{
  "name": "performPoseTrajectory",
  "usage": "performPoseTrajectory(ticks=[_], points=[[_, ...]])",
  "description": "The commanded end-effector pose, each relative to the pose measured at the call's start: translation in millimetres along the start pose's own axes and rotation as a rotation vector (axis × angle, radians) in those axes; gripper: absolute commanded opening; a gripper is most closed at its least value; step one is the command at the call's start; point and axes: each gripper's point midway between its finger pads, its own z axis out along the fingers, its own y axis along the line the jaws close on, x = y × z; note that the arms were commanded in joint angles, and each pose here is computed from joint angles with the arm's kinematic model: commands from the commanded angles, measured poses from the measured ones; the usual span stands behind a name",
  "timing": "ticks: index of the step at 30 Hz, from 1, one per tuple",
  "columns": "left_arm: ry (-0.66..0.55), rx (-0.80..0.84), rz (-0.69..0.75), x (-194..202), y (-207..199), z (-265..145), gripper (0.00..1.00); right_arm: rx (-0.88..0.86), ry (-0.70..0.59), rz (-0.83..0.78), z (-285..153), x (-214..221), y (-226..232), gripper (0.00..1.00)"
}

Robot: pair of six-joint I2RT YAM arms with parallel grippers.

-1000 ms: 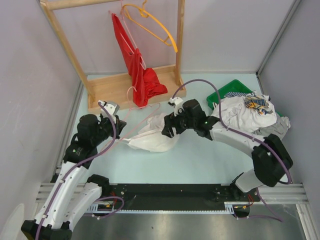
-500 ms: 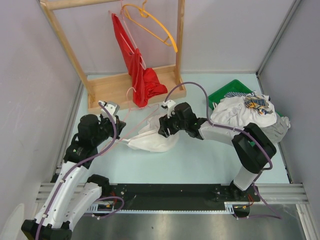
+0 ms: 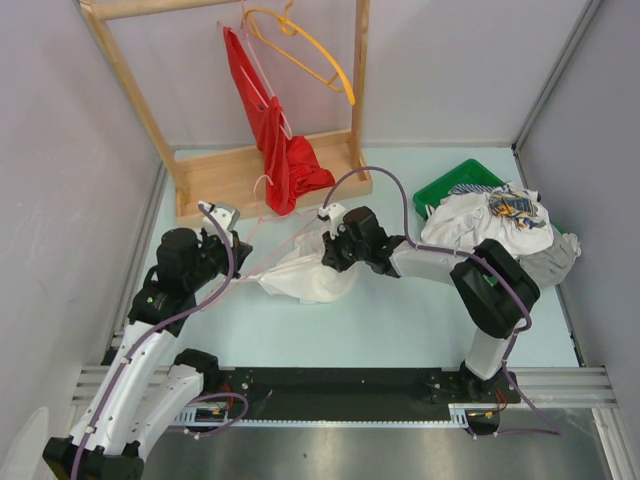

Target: Place the tank top on the hanger

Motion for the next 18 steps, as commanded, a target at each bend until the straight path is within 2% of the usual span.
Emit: performPoseTrajectory(ticks=[1, 6, 7, 10, 13, 15, 16, 17, 18], points=[[-0.045, 0.041, -0.008, -13.7, -6.4, 1.4, 0.00, 0.107, -0.118, -0.072, -29.1, -57.2, -10.6, 0.00], [-0.092, 0.130, 0.020, -48.1, -19.6, 4.9, 0.00, 0.347, -0.109, -0.143, -85.9, -76.2, -33.7, 0.00], [-0.098, 0.139, 0.024, -53.3, -21.0, 4.9, 0.00, 0.359, -0.145, -0.194, -104.8, -90.2, -19.0, 0.00], [-0.122, 0.170, 0.035, -68.5, -25.3, 7.3, 0.00, 0.514, -0.139, -0.265, -137.2, -89.8, -12.7, 0.00], [-0.123, 0.189, 0.036, -69.3, -28.4, 7.3, 0.00, 0.410, -0.116, -0.230, -140.6, -66.5, 26.6, 0.03], [-0.109, 0.188, 0.030, -60.5, -28.0, 8.6, 0.00, 0.323, -0.052, -0.137, -128.8, -28.4, 46.6, 0.12], [-0.114, 0.186, 0.032, -59.5, -28.3, 6.6, 0.00, 0.239, -0.015, -0.108, -121.6, -12.5, 62.1, 0.36], [-0.104, 0.190, 0.027, -53.0, -28.9, 7.2, 0.00, 0.176, 0.011, -0.077, -114.2, 2.3, 80.4, 0.49], [-0.104, 0.191, 0.027, -50.8, -29.4, 6.2, 0.00, 0.140, 0.041, -0.063, -110.2, 16.3, 88.6, 0.55]])
